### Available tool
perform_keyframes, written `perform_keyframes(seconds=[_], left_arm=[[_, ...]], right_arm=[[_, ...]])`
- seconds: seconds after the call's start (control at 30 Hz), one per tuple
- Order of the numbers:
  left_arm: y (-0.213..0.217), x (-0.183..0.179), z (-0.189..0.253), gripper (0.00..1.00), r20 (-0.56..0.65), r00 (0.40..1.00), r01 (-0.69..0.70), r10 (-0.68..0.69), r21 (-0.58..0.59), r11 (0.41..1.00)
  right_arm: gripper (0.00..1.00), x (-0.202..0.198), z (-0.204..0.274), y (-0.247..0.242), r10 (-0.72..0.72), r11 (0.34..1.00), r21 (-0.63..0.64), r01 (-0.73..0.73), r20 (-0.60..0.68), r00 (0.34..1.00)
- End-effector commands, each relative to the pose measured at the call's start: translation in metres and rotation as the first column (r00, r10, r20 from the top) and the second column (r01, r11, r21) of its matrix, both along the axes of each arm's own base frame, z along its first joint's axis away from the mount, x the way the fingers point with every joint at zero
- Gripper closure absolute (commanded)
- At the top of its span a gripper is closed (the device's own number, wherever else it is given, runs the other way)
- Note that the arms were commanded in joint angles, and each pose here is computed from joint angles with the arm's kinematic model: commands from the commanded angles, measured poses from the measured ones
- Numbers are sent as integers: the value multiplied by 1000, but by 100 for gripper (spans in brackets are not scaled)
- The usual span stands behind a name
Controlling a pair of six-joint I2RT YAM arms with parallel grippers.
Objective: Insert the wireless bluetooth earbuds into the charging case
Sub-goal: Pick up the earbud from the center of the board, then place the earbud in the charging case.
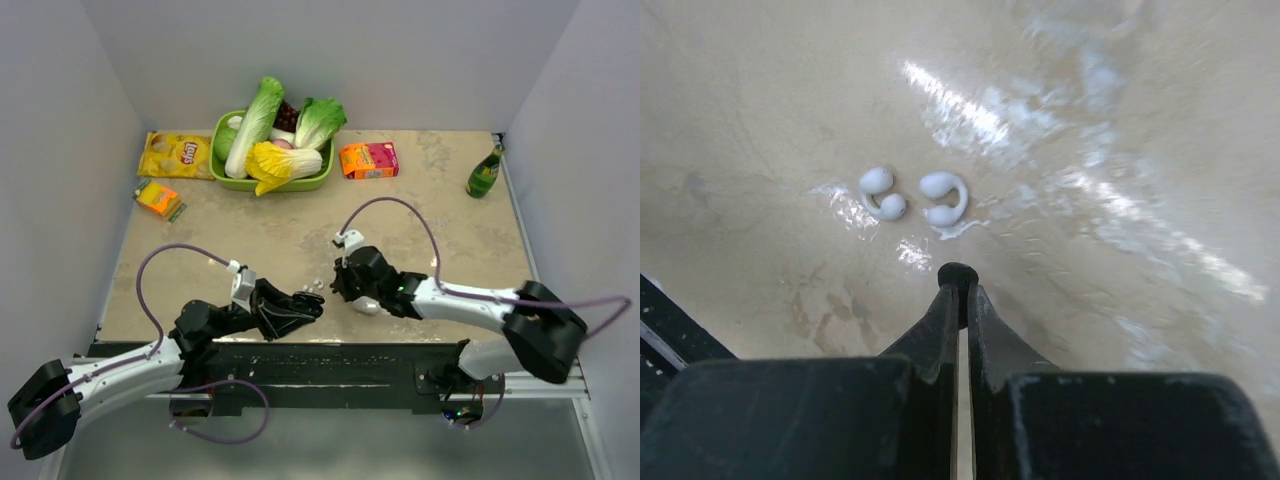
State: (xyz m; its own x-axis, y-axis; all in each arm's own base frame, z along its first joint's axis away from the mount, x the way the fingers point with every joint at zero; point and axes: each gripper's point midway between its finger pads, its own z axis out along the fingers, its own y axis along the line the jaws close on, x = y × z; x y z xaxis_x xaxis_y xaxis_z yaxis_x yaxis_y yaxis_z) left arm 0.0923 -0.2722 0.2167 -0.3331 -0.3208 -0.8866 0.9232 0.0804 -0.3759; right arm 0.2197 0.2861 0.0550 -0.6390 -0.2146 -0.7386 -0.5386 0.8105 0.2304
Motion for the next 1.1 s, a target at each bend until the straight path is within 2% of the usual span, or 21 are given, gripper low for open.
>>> perform_keyframes(seconds=[0.0,0.03,0.13,0.3,0.37,0.6,0.8,1.07], left_arm=[[8,0,-37,100,-22,999,-28,29,56,998],[7,2,-39,100,-27,999,-29,31,65,997],[3,2,-36,100,-24,1000,-14,16,61,998],[-3,-4,-33,100,-36,999,42,-40,53,998],[-4,-7,-36,100,-44,997,61,-58,65,996],[-15,-16,-12,100,3,988,153,-153,44,987],[-23,-20,-1,100,23,975,218,-219,49,975],[-30,-15,2,100,26,975,217,-219,61,974]], right_arm=[[100,19,113,-42,-113,993,7,114,241,964],[100,21,142,-43,-121,993,44,113,276,953],[100,0,187,-47,-43,995,103,11,314,949],[100,-46,222,-44,208,960,105,-261,360,909],[100,-69,238,-39,326,910,118,-396,383,864],[100,-119,248,-37,544,785,86,-614,378,749],[100,-144,240,-33,633,715,86,-694,343,694],[100,-152,233,-27,657,692,113,-713,311,687]])
